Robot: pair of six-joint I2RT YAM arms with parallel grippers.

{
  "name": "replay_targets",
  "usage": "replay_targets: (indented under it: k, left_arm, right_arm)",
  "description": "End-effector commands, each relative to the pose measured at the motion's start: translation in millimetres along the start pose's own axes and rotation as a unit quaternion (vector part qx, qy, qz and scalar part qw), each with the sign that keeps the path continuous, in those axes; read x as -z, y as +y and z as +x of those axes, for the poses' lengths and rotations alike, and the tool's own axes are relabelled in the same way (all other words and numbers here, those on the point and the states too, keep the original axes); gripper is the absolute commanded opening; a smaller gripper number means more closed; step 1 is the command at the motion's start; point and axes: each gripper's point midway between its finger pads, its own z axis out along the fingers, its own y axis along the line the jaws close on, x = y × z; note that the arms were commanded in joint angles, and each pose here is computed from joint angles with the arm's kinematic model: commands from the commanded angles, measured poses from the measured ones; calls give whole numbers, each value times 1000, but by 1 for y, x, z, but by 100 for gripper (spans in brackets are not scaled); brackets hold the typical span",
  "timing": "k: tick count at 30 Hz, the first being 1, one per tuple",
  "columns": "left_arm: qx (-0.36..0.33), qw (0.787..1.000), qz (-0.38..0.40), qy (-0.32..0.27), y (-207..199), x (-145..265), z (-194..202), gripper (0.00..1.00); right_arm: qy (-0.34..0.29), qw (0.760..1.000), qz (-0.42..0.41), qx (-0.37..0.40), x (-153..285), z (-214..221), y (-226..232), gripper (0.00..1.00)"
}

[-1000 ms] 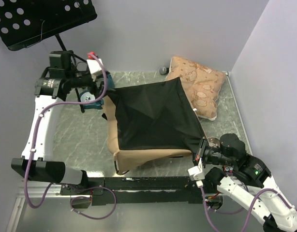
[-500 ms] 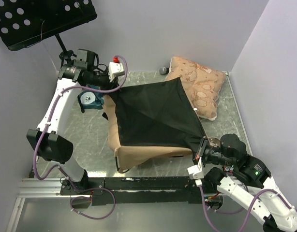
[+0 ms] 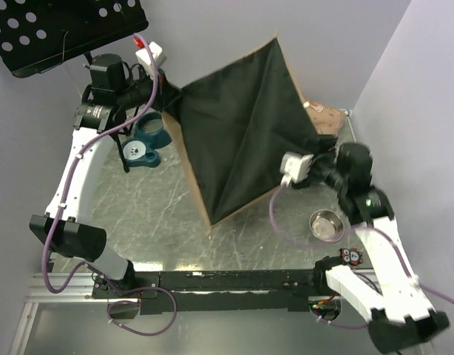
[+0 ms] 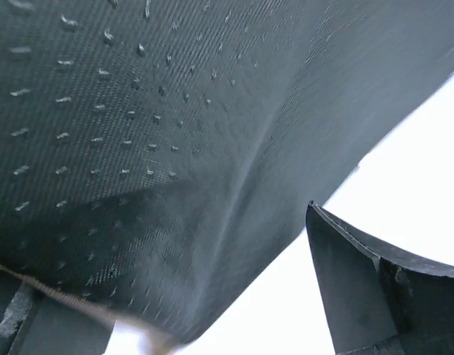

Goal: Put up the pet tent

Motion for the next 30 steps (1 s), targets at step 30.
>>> replay_targets:
  k: [30]
  left_arm:
    - [-8,996,86,-24,-150,-2,-21,1]
  right_arm:
    - [-345,894,12,-287,-21,-169,-116,100]
